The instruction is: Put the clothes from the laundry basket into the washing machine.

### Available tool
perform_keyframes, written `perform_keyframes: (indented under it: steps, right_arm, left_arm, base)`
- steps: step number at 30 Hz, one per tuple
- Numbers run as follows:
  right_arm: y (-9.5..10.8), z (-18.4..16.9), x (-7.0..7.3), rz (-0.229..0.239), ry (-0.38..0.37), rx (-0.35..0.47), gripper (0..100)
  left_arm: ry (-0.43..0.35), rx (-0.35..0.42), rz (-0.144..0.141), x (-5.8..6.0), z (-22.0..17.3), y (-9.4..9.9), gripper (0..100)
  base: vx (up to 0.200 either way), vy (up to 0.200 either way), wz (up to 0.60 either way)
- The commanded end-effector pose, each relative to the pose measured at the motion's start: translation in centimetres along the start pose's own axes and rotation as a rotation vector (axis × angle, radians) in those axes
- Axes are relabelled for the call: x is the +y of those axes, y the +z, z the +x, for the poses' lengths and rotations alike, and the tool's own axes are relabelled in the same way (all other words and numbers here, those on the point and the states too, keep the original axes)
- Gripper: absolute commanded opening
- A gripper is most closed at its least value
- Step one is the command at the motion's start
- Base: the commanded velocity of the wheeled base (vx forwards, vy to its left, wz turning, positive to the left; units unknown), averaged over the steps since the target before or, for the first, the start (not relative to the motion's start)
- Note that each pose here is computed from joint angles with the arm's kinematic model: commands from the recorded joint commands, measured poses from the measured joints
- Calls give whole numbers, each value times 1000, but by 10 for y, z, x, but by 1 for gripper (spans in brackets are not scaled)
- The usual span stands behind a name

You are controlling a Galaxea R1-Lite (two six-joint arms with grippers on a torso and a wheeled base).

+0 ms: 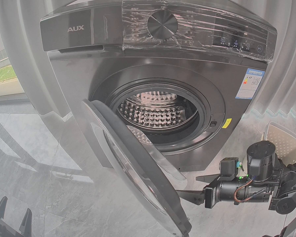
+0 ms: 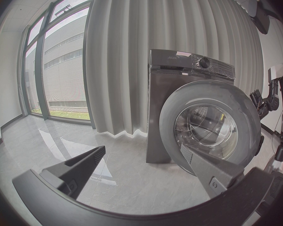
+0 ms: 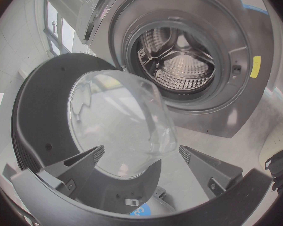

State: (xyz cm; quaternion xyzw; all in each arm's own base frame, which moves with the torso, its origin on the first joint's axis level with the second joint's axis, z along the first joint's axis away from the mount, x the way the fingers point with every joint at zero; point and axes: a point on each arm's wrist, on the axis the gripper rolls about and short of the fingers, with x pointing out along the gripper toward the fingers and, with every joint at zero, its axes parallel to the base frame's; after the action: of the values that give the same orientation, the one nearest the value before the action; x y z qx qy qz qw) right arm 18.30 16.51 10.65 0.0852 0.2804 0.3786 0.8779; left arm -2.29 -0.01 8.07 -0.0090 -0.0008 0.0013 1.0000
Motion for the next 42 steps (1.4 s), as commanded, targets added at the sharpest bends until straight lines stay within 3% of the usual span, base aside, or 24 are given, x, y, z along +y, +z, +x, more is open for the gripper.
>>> perform_keyframes:
  steps: [1,4,8,10,12,15,24,30,38,42]
  right_arm:
    - [-16,9,16,-31,74,44,100]
    - [-21,5,26,-58,143,7,100]
    - [-18,5,26,-55,172,-52,100]
    - [-17,11,22,-39,151,-53,100]
    - [-17,23,7,-19,71,-54,100]
    - [-19,33,-5,-5,-8,-63,100]
    - [-8,45,-25,22,-59,-146,100]
    - [-12,45,-22,18,-45,-132,100]
    - [-18,48,0,-13,30,-107,100]
    - [-18,50,11,-31,80,-132,100]
  left_arm:
    - [1,5,0,0,0,-5,100]
    - [1,5,0,0,0,-5,100]
    - [1,5,0,0,0,-5,100]
    - [1,5,0,0,0,-5,100]
    - [1,3,0,0,0,-5,100]
    - [1,3,0,0,0,-5,100]
    - [-1,3,0,0,0,-5,100]
    - [-1,5,0,0,0,-5,100]
    - [-1,5,0,0,0,-5,100]
    - [-1,3,-2,0,0,-5,100]
  base:
    - [0,0,0]
    - [0,0,0]
    - [0,0,0]
    - [0,0,0]
    - [0,0,0]
    - [0,0,0]
    - [0,0,0]
    - [0,0,0]
    - [0,0,0]
    - [-200,0,0]
